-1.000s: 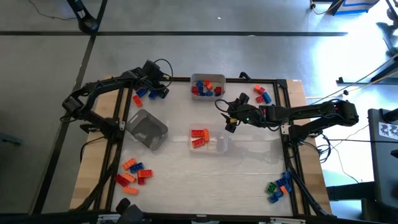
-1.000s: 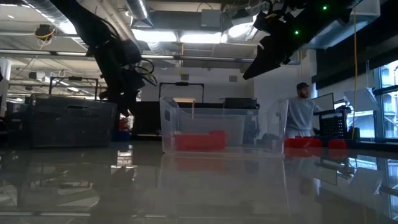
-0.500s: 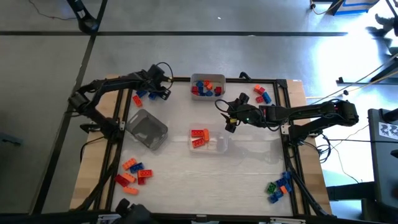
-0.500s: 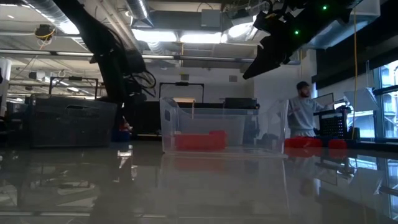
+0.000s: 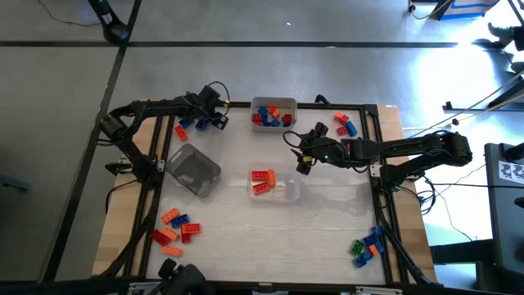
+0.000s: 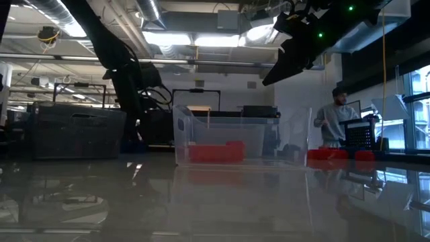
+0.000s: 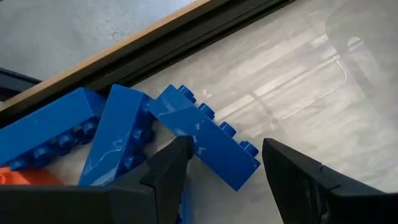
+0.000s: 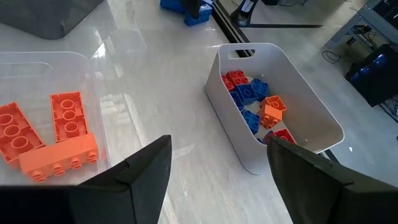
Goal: Sort blocks by size
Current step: Put the big blue game piece into the transparent bin
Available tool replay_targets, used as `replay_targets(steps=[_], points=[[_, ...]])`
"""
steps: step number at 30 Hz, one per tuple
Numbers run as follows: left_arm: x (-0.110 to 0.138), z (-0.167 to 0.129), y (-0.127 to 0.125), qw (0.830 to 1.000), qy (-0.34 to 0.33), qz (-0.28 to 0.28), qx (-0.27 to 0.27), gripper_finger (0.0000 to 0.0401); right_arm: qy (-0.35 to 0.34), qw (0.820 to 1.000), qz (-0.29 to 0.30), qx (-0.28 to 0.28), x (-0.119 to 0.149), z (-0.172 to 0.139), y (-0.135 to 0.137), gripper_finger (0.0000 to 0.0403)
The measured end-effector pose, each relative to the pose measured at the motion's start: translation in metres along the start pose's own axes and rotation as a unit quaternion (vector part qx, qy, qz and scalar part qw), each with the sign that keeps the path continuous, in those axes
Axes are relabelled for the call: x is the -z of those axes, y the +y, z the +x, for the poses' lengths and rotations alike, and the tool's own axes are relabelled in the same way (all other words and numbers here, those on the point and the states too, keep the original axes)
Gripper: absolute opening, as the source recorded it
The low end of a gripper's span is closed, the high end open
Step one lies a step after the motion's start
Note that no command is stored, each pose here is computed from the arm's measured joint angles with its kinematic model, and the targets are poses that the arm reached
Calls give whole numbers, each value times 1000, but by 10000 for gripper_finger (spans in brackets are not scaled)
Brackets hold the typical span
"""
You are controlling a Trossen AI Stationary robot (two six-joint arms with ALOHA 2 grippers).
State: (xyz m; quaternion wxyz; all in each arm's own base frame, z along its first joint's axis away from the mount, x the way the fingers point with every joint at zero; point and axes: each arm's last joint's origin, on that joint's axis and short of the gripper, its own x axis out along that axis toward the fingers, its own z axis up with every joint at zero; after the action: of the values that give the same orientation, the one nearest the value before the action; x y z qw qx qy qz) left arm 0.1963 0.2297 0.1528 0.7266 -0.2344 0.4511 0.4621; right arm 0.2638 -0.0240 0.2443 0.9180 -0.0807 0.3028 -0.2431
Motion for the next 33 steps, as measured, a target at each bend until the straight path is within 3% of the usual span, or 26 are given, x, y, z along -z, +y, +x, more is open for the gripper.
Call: replay_targets(steps=[10,15,19,25,33], points=[[6,-9,-21,996,3,83,25,196,0,1000,0,0,0,0,0,261],[14,-16,-43,986,6,162,42,196,0,1000,0,0,0,0,0,261],[20,-21,-54,980,10,192,52,196,0,1000,0,0,0,0,0,261],[18,-50,-58,981,-28,176,74,196,0,1000,0,0,0,0,0,261],[10,-71,-46,993,-65,71,64,196,-1,1000,0,0,0,0,0,261]])
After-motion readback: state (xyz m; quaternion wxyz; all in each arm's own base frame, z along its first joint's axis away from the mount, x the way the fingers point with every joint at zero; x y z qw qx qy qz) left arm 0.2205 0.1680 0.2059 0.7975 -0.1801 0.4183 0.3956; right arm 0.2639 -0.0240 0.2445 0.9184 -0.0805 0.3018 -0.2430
